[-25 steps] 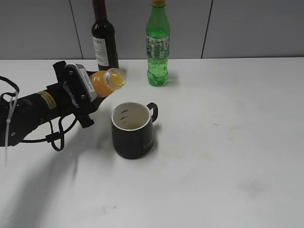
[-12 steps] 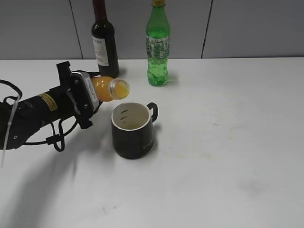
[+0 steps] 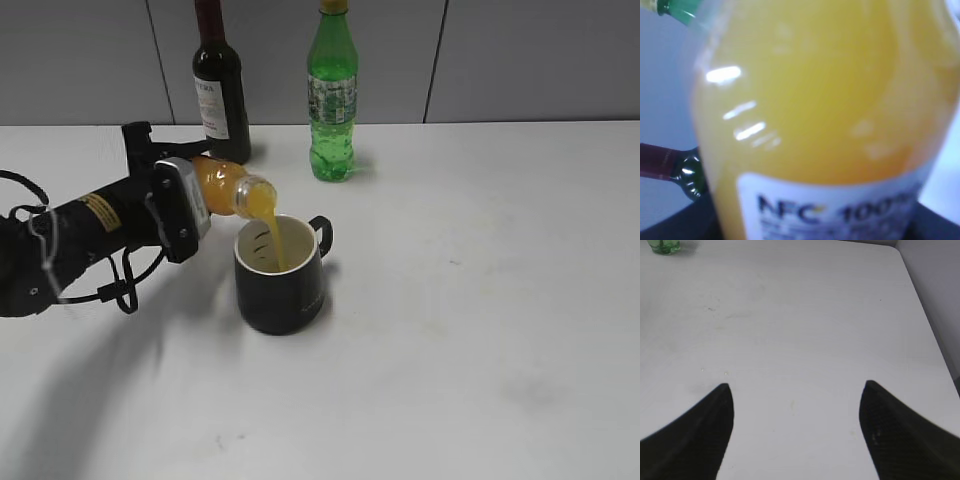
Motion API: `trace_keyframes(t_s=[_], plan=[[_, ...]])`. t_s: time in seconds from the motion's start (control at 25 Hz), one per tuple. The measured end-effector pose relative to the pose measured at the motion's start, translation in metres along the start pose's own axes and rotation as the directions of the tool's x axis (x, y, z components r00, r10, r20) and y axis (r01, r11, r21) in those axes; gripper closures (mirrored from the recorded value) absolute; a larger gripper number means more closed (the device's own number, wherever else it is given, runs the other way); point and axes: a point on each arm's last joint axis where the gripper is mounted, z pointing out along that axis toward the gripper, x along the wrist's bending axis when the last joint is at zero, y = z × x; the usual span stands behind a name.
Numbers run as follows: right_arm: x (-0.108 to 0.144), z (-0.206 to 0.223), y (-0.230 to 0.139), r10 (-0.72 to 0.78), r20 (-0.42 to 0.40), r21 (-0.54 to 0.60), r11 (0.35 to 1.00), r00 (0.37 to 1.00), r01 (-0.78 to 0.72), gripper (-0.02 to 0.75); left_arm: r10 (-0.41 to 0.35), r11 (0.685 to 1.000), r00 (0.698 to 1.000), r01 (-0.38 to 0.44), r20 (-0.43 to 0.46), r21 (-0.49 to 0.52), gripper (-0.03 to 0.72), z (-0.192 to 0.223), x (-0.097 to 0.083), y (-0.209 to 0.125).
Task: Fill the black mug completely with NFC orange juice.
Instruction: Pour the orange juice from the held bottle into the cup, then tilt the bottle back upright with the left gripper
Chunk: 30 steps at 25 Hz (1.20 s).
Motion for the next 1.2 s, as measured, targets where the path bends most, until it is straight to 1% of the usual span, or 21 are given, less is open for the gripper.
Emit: trace_keyframes(t_s=[0.2,0.4,0.72,1.04,1.2], plan=[[0.0,0.0,0.0,0.0,0.0,0.0,1.0,1.0,0.0,0.144,0.035,0.999,0.999,-0.035,0.001,-0.001,0.221,0.0004,-0.0028,-0.0005],[0.0,0.0,0.0,0.0,0.0,0.0,1.0,1.0,0.0,0.144,0.039,0.999,0.999,-0.039,-0.029,0.0,0.221,0.0004,-0.0004,-0.0006],[0.0,0.0,0.0,0.0,0.0,0.0,1.0,1.0,0.0,0.144,0.093,0.995,0.994,-0.092,-0.049,0.03,0.221,0.0002,0.0015,-0.0029],[0.0,0.0,0.0,0.0,0.0,0.0,1.0,1.0,0.0,0.144,0.107,0.994,0.991,-0.105,-0.078,0.032,0.221,0.0001,0.0042,-0.0028],[0.0,0.0,0.0,0.0,0.0,0.0,1.0,1.0,0.0,0.144,0.15,0.988,0.986,-0.148,-0.076,0.037,0.221,0.0,0.0043,-0.0029]])
